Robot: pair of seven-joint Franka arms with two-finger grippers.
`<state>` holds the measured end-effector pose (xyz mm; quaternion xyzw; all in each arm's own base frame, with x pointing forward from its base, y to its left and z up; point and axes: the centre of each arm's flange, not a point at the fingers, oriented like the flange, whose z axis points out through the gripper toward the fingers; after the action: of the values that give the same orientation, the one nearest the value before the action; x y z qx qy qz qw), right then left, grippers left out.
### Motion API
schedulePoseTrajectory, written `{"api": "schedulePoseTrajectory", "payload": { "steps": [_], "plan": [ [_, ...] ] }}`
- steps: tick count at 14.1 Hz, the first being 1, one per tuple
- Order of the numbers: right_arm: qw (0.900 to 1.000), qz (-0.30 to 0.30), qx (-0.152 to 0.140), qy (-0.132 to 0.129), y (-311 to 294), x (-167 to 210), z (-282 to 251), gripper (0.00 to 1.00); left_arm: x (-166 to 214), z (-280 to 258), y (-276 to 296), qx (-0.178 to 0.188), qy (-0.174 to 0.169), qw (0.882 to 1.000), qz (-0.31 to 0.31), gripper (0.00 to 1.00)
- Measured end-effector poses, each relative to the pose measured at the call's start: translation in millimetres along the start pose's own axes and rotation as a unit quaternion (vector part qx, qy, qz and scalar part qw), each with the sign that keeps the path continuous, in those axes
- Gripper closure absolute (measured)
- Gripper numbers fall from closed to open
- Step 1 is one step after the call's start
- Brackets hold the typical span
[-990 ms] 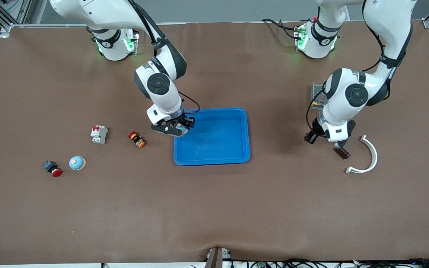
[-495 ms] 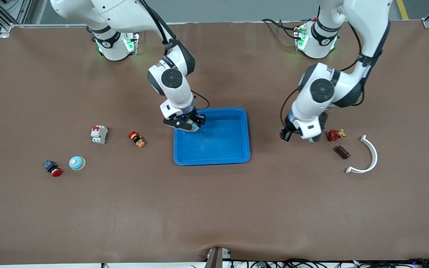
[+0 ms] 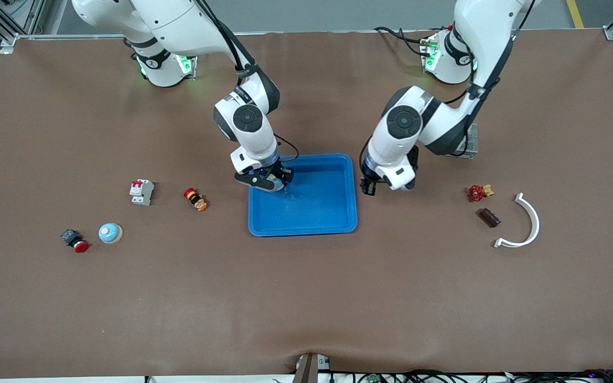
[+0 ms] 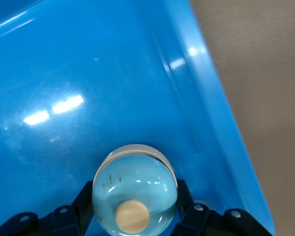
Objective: Place electrolytic capacitor and blue bell in tray
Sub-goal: 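Lower the capacitor into the tray with the left gripper while the right gripper returns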
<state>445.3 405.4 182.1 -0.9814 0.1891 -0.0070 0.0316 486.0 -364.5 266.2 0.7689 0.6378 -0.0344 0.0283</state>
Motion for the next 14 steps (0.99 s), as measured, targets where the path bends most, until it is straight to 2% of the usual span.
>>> {"api": "schedulePoseTrajectory", "payload": {
  "steps": [2, 3, 5, 7, 9, 14],
  "plan": [
    [1.0, 0.009, -0.023, -0.014, -9, 3, -10, 0.05, -23, 3, -1, -0.001, -0.005, 1.0, -0.024, 0.66],
    [0.999, 0.008, -0.035, -0.02, -15, 6, -18, 0.0, -32, 5, 0, -0.001, -0.008, 0.999, -0.036, 0.66],
    [0.998, 0.001, -0.053, -0.032, -29, 15, -41, 0.0, -48, 13, 0, 0.002, -0.012, 0.998, -0.056, 0.66],
    [0.998, -0.02, -0.056, -0.036, -34, 37, -65, 0.0, -63, 26, -4, 0.009, -0.01, 0.998, -0.066, 0.66],
    [0.996, -0.055, -0.051, -0.037, -17, 75, -77, 0.0, -74, 43, -12, 0.017, 0.0, 0.997, -0.075, 0.66],
    [0.997, -0.051, -0.055, -0.025, 56, 175, -86, 0.0, -70, 75, -17, 0.037, 0.014, 0.994, -0.105, 0.66]
  ]
}}
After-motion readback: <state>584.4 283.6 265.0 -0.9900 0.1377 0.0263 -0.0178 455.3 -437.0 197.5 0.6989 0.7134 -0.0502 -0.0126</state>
